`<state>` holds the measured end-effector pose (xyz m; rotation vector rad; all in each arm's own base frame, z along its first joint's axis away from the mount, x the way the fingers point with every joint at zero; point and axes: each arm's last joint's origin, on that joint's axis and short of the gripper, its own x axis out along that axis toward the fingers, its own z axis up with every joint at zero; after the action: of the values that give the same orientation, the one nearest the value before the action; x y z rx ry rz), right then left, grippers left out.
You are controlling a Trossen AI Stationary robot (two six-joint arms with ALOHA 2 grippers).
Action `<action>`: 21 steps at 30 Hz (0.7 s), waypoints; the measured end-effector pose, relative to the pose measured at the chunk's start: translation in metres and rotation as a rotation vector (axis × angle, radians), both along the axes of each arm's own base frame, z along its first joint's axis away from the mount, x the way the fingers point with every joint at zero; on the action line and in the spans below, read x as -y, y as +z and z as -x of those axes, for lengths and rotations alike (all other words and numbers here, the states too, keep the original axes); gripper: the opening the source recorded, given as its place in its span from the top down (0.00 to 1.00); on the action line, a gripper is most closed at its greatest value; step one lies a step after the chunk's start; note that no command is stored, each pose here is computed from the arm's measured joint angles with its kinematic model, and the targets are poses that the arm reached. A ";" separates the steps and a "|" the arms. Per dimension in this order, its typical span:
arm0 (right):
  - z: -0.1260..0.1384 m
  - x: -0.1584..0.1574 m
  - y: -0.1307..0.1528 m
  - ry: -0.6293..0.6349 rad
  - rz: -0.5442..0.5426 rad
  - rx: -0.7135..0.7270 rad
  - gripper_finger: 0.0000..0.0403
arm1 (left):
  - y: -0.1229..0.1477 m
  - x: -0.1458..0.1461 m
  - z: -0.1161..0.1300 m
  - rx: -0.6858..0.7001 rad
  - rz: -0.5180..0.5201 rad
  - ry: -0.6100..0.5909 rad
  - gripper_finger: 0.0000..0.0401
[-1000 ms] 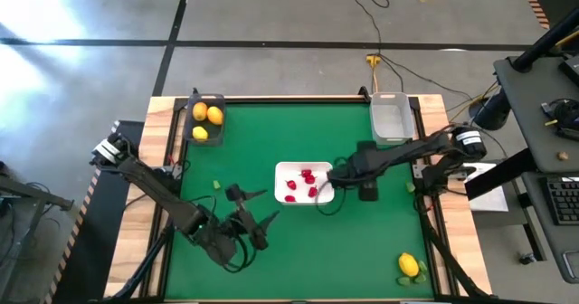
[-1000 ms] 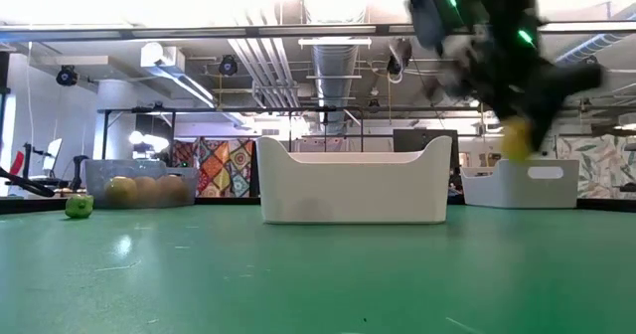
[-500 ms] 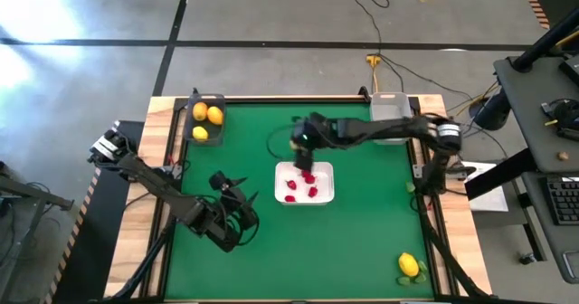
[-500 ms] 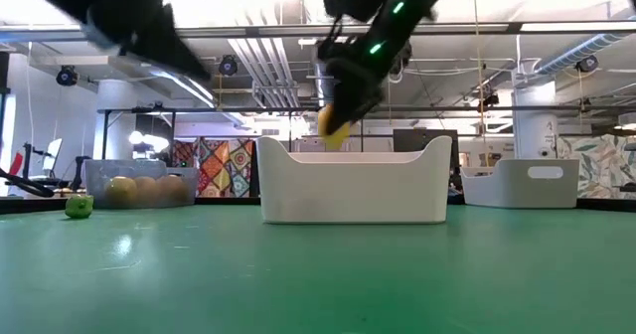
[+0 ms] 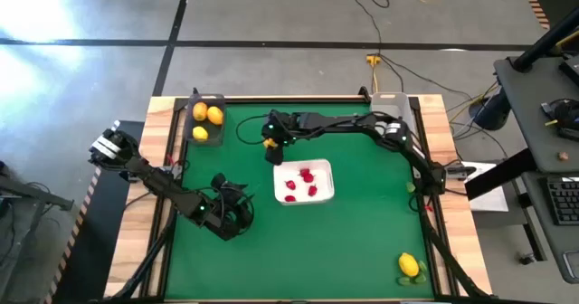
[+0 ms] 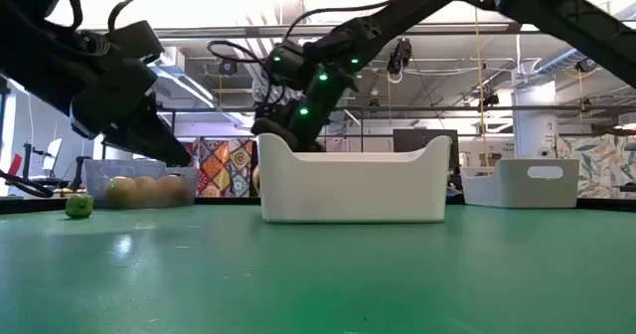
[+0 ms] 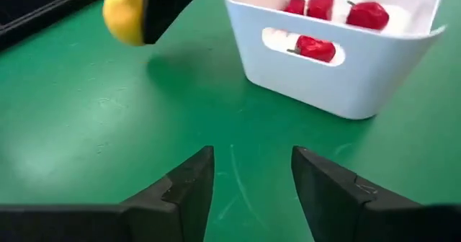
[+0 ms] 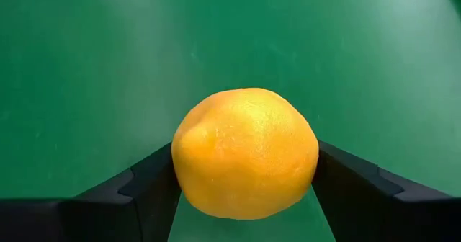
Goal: Sort produce into baskets
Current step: Put the yellow lemon into the black bin
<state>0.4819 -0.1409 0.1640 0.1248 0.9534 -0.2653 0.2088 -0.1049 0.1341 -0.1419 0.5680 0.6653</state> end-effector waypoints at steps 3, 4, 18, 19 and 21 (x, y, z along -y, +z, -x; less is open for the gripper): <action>-0.010 0.002 -0.007 0.008 -0.034 -0.026 0.30 | -0.004 -0.005 0.003 0.005 -0.049 0.028 0.59; -0.012 0.003 -0.007 0.008 -0.039 -0.029 0.29 | -0.005 -0.007 0.004 0.007 -0.066 0.036 0.60; -0.003 -0.006 0.029 0.120 -0.016 -0.071 0.11 | 0.000 -0.032 -0.007 -0.037 -0.111 0.149 0.48; 0.001 -0.010 0.038 0.129 -0.014 -0.072 0.11 | 0.000 -0.038 -0.009 -0.055 -0.119 0.165 0.47; 0.008 -0.021 0.054 0.149 -0.015 -0.078 0.11 | 0.002 -0.052 -0.013 -0.113 -0.118 0.172 0.45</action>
<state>0.4737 -0.1199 0.2184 0.0570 1.0369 -0.1264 0.2219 -0.0527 0.1358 -0.0433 0.6283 0.8764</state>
